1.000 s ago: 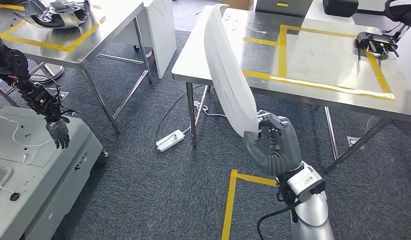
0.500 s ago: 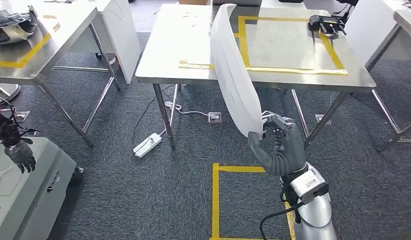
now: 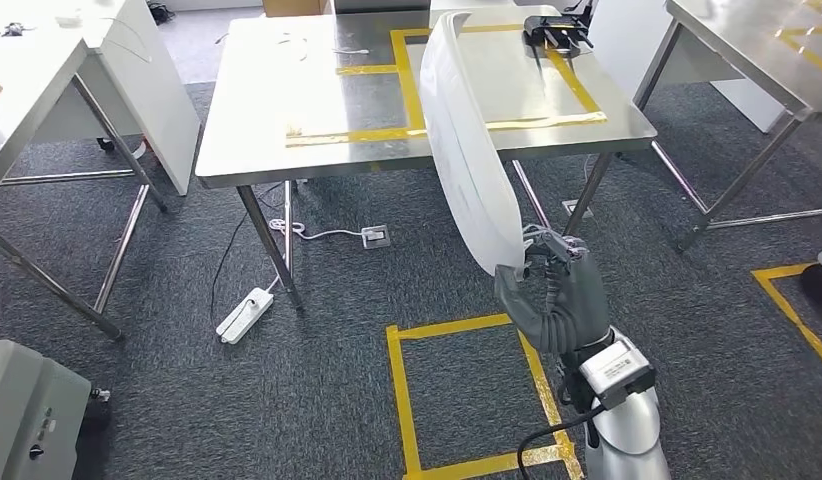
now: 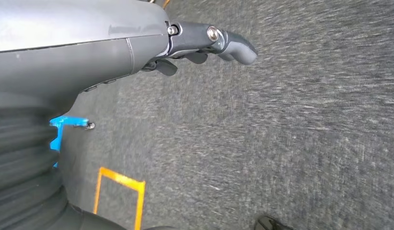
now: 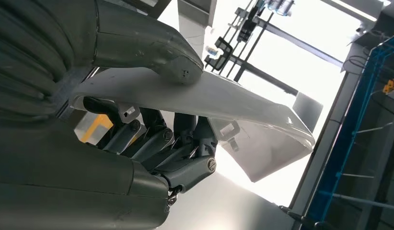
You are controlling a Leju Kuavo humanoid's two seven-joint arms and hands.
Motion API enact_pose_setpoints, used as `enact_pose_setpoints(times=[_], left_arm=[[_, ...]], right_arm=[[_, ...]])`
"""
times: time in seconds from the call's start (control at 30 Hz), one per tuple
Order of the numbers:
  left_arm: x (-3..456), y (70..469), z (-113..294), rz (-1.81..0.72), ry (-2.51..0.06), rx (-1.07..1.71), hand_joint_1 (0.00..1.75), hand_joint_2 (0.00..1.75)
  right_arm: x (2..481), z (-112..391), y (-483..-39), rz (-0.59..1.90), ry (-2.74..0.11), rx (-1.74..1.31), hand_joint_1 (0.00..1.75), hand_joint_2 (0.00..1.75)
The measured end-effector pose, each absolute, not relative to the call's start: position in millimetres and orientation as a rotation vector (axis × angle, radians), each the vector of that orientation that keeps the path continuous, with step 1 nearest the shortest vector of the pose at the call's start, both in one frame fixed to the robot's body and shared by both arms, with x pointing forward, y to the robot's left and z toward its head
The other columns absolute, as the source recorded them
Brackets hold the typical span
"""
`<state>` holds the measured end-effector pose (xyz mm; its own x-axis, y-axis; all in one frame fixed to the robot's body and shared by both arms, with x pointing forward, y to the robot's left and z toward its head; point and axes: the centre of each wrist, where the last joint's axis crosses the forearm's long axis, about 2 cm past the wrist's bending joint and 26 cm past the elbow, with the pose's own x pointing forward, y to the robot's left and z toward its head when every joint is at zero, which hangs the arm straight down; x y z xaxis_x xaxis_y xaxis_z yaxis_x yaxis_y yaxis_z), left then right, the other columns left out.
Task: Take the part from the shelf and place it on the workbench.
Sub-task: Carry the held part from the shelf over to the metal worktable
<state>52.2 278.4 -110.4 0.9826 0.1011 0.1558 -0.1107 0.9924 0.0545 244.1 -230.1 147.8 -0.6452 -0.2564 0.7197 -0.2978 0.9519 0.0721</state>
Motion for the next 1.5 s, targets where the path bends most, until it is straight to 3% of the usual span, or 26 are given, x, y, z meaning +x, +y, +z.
enact_pose_setpoints(times=[1.5], left_arm=[[50.0, 277.7, -110.6, 0.101, -0.150, 0.084, 0.00, 1.75]], right_arm=[[243.1, 141.2, -233.4, 0.091, -2.269, 0.332, 1.75, 1.75]])
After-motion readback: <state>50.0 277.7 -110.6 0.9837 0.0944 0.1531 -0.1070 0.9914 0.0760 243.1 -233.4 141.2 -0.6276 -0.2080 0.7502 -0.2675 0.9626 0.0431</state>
